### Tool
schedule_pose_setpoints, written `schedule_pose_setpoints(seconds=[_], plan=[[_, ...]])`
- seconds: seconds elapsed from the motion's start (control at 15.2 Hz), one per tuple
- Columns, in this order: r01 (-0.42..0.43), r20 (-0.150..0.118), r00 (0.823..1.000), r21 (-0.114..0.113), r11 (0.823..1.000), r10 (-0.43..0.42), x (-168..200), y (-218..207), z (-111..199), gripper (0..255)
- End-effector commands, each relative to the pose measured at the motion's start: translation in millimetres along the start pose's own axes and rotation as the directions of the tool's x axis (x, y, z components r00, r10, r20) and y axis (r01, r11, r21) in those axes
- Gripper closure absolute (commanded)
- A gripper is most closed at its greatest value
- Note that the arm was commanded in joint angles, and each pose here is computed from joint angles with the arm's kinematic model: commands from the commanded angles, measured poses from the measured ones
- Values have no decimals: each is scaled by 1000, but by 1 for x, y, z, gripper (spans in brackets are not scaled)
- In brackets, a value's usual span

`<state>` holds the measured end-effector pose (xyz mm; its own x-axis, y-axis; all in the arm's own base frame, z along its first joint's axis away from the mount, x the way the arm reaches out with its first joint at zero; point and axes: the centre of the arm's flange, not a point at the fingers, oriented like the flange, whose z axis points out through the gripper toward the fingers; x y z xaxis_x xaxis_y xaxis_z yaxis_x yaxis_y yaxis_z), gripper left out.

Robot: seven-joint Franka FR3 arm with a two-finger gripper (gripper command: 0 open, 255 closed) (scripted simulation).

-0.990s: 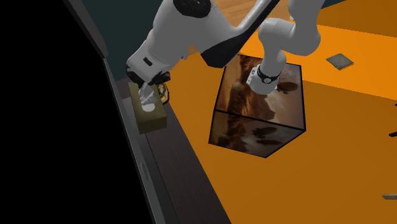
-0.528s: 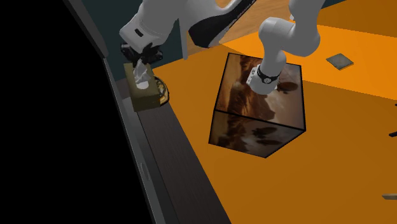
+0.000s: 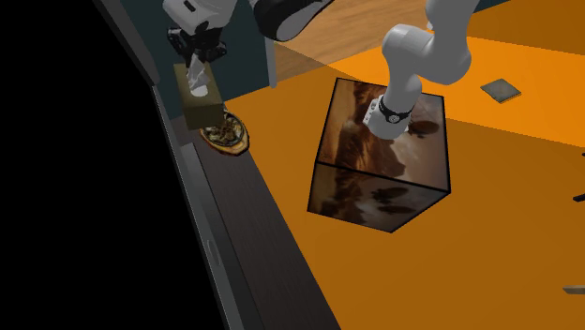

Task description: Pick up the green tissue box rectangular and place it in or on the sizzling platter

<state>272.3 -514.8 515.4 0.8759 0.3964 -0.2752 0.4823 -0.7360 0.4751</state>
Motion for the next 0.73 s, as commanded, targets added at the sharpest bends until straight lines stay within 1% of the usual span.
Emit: schedule_pose_setpoints(seconds=[0.0,0.66], plan=[[2,-1,1000,0,1000,-2,-32,6,5,255],[2,-1,1000,0,1000,-2,-18,-19,49,255]])
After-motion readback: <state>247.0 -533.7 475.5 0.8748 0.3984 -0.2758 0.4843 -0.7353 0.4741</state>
